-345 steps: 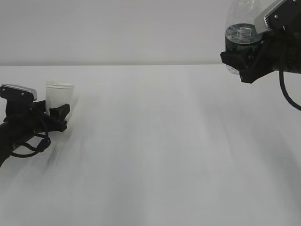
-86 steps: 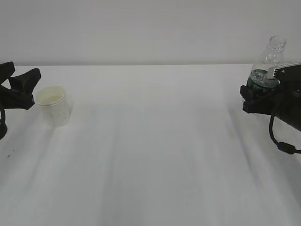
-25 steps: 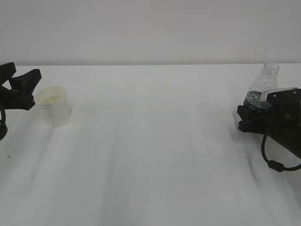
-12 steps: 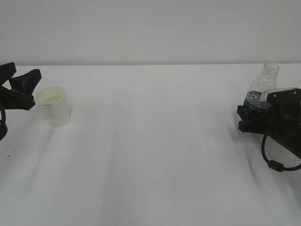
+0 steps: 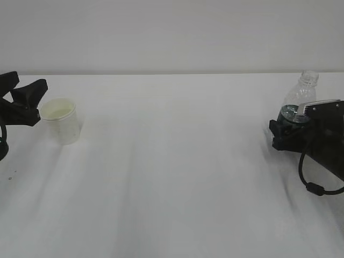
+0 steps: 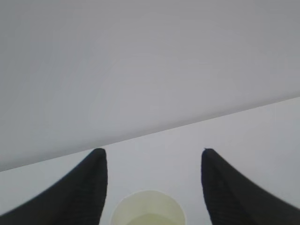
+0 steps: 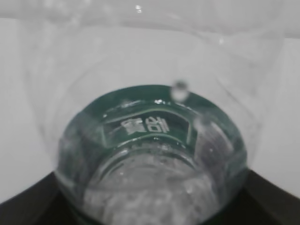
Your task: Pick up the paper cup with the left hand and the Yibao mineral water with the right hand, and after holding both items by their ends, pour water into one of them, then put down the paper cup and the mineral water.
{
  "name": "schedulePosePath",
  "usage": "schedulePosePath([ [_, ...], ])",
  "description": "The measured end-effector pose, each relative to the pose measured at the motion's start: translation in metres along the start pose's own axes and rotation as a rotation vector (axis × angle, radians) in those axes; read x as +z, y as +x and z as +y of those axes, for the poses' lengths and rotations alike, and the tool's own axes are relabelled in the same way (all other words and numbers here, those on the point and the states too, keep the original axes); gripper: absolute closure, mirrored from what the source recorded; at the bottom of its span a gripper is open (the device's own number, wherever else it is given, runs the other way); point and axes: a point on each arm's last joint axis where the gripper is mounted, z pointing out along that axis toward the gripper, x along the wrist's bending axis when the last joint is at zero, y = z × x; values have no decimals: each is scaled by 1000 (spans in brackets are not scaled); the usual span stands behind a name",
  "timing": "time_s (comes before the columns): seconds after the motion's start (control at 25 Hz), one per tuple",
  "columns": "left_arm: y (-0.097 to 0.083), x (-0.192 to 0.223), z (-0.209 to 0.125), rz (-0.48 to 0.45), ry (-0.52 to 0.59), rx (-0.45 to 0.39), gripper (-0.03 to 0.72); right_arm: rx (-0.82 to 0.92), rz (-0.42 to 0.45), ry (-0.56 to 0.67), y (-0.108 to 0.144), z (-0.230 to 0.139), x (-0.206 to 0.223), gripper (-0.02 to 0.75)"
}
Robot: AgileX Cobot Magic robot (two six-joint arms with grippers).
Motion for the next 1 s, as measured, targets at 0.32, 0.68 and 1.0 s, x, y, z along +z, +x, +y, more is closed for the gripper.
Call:
schedulePosePath([
  [0.32, 0, 0, 0, 0, 0, 0, 229, 0, 0, 0, 0, 0, 0, 145],
  [0.68, 0, 0, 0, -1, 0, 0, 230, 3, 3, -25, 2, 2, -7, 143],
  [1.0, 0, 0, 0, -1, 0, 0, 231, 3, 3, -35, 3, 7, -16, 143],
])
